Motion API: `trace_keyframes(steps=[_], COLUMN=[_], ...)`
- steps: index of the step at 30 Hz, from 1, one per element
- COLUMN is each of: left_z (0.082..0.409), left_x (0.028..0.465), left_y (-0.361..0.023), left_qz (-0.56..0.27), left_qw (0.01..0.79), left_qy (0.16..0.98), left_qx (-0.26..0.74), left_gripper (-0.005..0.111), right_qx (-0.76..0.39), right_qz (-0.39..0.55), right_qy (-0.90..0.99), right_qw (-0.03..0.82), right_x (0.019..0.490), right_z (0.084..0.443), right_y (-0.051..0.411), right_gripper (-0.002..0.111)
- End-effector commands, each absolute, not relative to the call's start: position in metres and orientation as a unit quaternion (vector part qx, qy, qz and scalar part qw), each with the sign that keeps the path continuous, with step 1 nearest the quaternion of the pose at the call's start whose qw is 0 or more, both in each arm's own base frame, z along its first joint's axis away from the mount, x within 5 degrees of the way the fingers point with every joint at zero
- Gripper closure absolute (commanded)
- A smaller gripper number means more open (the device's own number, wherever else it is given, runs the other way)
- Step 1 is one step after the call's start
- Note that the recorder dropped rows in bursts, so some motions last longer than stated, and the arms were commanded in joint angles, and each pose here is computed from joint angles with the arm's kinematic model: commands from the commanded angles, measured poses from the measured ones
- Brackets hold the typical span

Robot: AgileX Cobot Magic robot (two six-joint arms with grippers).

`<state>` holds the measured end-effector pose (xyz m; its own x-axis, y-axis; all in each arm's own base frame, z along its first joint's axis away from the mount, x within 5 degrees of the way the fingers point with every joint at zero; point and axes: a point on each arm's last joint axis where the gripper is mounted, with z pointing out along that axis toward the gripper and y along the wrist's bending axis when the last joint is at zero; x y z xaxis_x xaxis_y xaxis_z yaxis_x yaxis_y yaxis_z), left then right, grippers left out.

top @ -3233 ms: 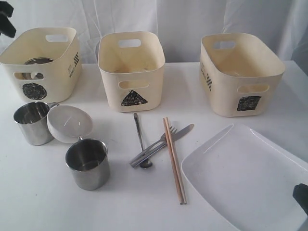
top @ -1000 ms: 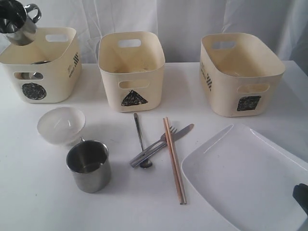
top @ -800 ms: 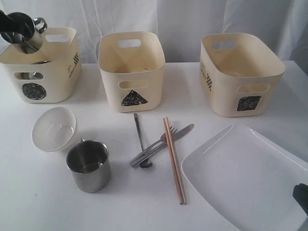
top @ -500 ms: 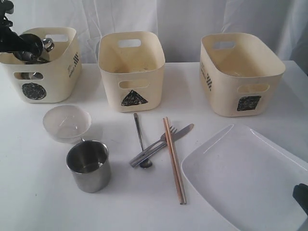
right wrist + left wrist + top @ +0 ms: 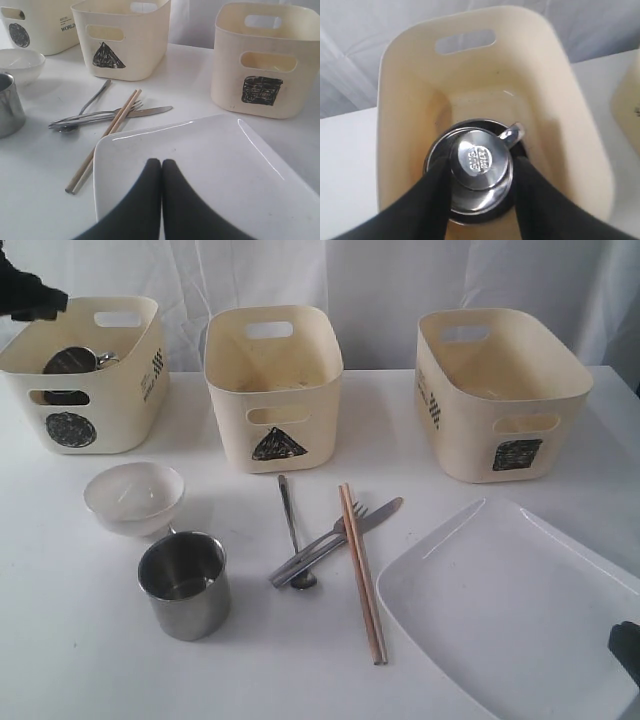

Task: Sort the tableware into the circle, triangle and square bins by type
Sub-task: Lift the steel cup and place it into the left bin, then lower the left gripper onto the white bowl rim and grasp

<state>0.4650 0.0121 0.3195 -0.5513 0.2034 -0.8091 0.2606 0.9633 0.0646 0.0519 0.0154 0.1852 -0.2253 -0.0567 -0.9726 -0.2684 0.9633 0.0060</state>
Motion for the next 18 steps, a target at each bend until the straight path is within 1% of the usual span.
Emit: trace_keyframes(steps=[1,3,6,8,12,15,17,18], left_z=[0.380,0.393,0.394,0.390,0.366,0.338,0.320,0.310], left_x=[0.415,0.392,0.361,0.344,0.321,0.315,0.315,0.316], left_y=[-0.001,-0.005,-0.010,-0.012,-0.013,-0.012,-0.012,-0.011], left_qz=[-0.070,-0.090,-0.115,-0.126,-0.133,-0.137,-0.138,-0.138], left_qw=[0.438,0.410,0.353,0.331,0.295,0.269,0.263,0.259], left_qy=[0.881,0.891,0.910,0.918,0.930,0.940,0.944,0.946], left_qx=[0.163,0.175,0.184,0.181,0.172,0.158,0.145,0.137], left_gripper=[0.061,0.061,0.061,0.061,0.061,0.061,0.059,0.055], right_qx=[-0.104,-0.104,-0.104,-0.104,-0.104,-0.104,-0.104,-0.104], right_qz=[0.088,0.088,0.088,0.088,0.088,0.088,0.088,0.088], right_qy=[0.775,0.775,0.775,0.775,0.775,0.775,0.775,0.775], right_qw=[0.617,0.617,0.617,0.617,0.617,0.617,0.617,0.617], right_x=[0.052,0.052,0.052,0.052,0.052,0.052,0.052,0.052], right_z=[0.185,0.185,0.185,0.185,0.185,0.185,0.185,0.185], right_y=[0.016,0.016,0.016,0.016,0.016,0.016,0.016,0.016], right_gripper=[0.108,0.108,0.108,0.108,0.108,0.108,0.108,0.108])
